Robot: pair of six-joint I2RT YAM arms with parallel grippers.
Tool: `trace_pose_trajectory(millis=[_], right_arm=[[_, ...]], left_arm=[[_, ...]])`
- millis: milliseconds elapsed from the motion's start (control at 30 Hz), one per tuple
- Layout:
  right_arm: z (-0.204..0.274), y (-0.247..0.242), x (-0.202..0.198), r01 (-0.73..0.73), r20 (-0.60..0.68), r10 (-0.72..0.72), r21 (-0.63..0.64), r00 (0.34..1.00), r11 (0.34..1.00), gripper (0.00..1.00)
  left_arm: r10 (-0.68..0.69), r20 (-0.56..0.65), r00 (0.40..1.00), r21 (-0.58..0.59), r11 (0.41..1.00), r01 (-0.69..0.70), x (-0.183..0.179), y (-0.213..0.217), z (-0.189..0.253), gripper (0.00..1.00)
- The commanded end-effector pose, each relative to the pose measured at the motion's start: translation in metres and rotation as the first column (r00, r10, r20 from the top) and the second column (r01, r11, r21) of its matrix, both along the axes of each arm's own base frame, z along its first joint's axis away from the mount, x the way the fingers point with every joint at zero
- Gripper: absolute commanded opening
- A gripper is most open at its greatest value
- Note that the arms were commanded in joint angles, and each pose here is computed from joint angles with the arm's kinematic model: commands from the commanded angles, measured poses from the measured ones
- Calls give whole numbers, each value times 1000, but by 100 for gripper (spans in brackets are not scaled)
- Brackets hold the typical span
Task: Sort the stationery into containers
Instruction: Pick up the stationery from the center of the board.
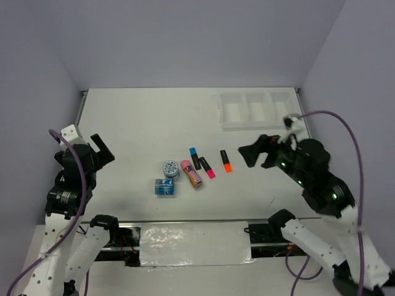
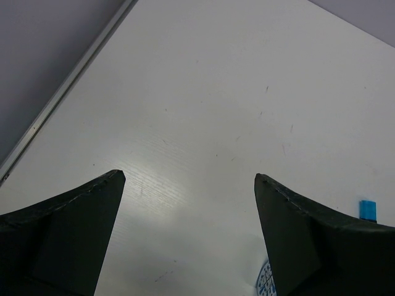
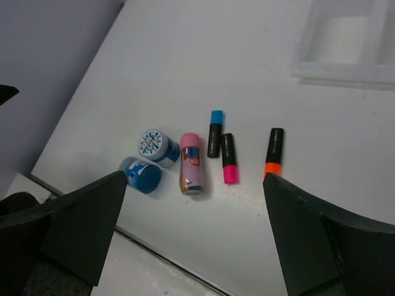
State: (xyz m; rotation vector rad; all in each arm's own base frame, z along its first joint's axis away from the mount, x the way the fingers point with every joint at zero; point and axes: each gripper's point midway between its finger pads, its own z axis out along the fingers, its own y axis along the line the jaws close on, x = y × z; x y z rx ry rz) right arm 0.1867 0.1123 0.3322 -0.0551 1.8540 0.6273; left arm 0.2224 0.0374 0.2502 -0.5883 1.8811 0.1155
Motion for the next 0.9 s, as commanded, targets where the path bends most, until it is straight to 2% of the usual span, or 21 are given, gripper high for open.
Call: trace_pose_trajectory(millis=[0,67,133,233,267,333,367,433,467,667,867], right_arm=[[-24,88,13,-223,-102,226,35,969,974,100],[-47,118,31,-176,-177,160,-77,971,981,100],[-68,170,27,-229,-247,189,-144,950,963,100],[-76,212,34,-214,-255,162,-191,953,958,100],[-103,227,39,-214,-297,134,-254,945,943,100],[-98,247,50,-168,-276,91,-272,957,947,100],[-124,257,55,-173,-312,66,-332,948,927,100],[-123,275,66,-155,-306,47,-341,951,927,100],[-150,279,71,-152,-336,9,-401,942,903,100],[-185,294,87,-140,-358,-55,-496,932,857,100],[-204,297,88,-163,-396,-38,-460,917,873,100]], left_arm=[[42,48,998,0,999,-42,4,7,16,99],[62,46,997,1,998,-62,3,10,15,99],[99,40,994,5,995,-99,0,16,14,99],[115,34,993,6,993,-116,-2,18,13,99],[116,33,993,5,993,-116,-3,18,13,99],[112,35,993,2,994,-112,-2,17,13,99],[107,42,993,0,994,-107,-2,17,15,99],[98,43,994,-2,995,-98,-2,15,14,99],[98,39,994,-1,995,-98,-1,15,14,99],[82,33,996,-2,997,-82,1,13,12,99],[64,29,998,-2,998,-64,3,10,12,99]])
